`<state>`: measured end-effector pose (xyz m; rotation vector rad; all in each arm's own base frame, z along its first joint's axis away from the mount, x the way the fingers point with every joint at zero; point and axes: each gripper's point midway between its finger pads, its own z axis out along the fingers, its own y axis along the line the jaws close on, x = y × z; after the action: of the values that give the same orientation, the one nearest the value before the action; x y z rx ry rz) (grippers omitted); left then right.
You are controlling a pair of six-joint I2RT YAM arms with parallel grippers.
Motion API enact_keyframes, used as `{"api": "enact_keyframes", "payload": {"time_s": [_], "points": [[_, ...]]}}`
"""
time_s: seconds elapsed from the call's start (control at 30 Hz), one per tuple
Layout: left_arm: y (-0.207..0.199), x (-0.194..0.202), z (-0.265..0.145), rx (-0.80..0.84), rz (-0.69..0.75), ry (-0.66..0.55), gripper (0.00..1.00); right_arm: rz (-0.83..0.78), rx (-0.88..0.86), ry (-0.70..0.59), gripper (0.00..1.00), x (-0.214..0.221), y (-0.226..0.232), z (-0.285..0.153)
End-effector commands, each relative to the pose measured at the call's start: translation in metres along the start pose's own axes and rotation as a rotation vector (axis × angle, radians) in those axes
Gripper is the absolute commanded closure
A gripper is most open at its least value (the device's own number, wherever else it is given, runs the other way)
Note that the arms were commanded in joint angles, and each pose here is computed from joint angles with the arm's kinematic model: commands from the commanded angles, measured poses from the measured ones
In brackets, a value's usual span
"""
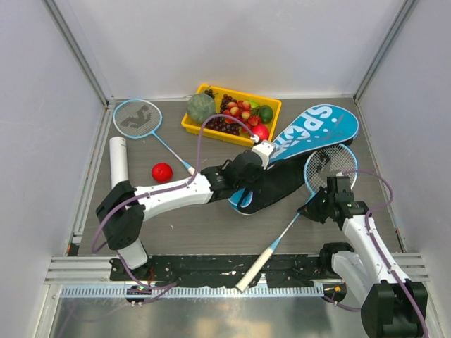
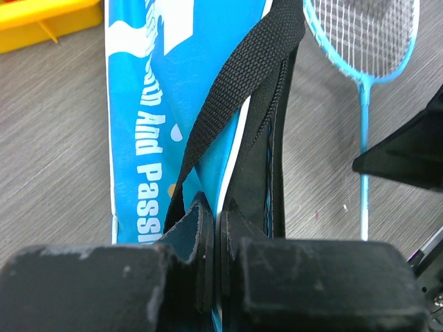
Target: Pack up the badminton gear
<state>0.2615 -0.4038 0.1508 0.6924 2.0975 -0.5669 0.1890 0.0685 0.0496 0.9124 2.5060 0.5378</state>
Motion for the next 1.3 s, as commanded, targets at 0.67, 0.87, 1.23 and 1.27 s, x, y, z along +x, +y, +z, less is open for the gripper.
{"api": "enact_keyframes", "payload": {"time_s": [0.67,0.87,1.23,1.27], "points": [[-0.019,-0.088,0.027,-0.011,-0.064,-0.195,1.0,-0.191,-0.183,0.245,0.95,0.066,-0.001,-0.025],[-0.031,-0.089,0.023,0.047,-0.086,-0.216,1.0,-0.198,-0.216,0.26,0.95,0.067,0.006,-0.026],[-0.047,-0.066,0.008,0.11,-0.05,-0.201,1.0,-0.062,-0.316,0.095,0.95,0.019,0.055,-0.022],[-0.046,-0.061,0.007,0.11,-0.045,-0.193,1.0,-0.037,-0.316,0.078,0.95,0.015,0.059,-0.022]]}}
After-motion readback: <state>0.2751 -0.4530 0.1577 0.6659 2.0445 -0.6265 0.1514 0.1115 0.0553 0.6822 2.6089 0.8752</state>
